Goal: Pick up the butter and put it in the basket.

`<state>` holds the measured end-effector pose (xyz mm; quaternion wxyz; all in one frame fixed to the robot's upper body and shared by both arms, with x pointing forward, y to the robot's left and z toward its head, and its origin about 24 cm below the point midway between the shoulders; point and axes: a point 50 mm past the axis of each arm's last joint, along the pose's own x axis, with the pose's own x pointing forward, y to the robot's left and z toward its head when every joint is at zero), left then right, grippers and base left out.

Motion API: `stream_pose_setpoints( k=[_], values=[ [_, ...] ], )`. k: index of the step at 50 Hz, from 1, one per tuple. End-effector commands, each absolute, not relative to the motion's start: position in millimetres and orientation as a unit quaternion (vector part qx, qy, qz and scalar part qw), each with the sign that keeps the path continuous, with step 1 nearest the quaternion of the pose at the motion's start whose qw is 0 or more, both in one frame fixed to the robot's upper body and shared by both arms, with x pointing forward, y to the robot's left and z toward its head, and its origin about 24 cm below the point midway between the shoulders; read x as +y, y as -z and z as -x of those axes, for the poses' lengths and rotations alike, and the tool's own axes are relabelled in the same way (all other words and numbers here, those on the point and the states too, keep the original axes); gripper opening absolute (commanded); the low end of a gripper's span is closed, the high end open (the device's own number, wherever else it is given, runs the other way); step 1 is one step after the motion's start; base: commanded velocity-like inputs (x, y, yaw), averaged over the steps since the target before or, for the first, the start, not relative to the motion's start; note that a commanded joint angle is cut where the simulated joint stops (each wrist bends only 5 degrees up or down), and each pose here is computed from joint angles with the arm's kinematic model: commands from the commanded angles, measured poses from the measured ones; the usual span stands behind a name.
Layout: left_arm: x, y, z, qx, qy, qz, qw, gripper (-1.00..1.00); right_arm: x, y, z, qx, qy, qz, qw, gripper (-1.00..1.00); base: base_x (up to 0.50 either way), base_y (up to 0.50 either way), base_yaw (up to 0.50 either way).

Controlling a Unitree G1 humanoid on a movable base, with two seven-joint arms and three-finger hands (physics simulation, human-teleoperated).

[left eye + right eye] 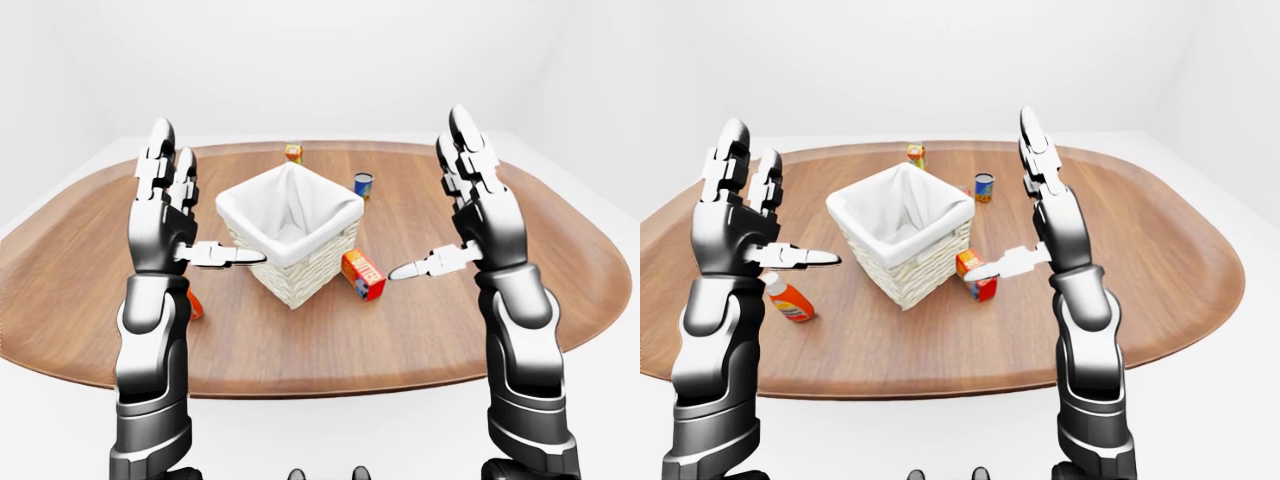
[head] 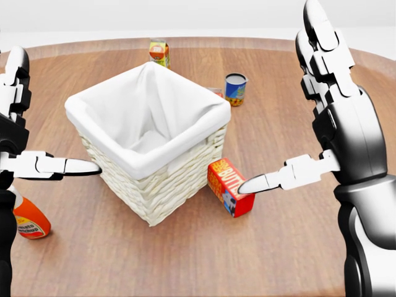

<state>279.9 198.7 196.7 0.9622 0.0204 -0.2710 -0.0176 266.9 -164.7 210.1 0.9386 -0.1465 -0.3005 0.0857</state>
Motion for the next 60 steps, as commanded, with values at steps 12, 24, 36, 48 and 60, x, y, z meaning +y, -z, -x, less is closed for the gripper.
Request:
stream_pose_setpoints(
  k=[12, 24, 36, 48, 60],
  values=[
    [201.2, -195.5, -280.5, -0.268, 0.01, -0.009, 0.963, 1.0, -161.8, -208.6, -268.4, -0.296, -0.087, 0.158, 0.938, 1.0, 0.5, 0.0, 0.0],
    [201.3, -194.6, -278.8, -0.269, 0.01, -0.004, 0.963, 1.0, -161.3, -179.0, -288.8, -0.222, -0.056, 0.198, 0.953, 1.0, 0.22, 0.0, 0.0],
    [202.2, -194.5, -275.9, -0.271, 0.011, -0.001, 0.963, 1.0, -165.8, -95.6, -328.4, -0.036, -0.006, 0.237, 0.971, 1.0, 0.0, 0.0, 0.0],
    [206.5, -190.1, -273.8, -0.264, 0.005, 0.004, 0.964, 1.0, -177.6, -20.1, -333.0, 0.129, 0.043, 0.233, 0.963, 1.0, 0.0, 0.0, 0.0],
    [206.8, -186.3, -272.5, -0.258, 0.004, 0.007, 0.966, 1.0, -181.8, 41.9, -314.1, 0.246, 0.062, 0.24, 0.937, 1.0, 0.0, 0.0, 0.0]
  ],
)
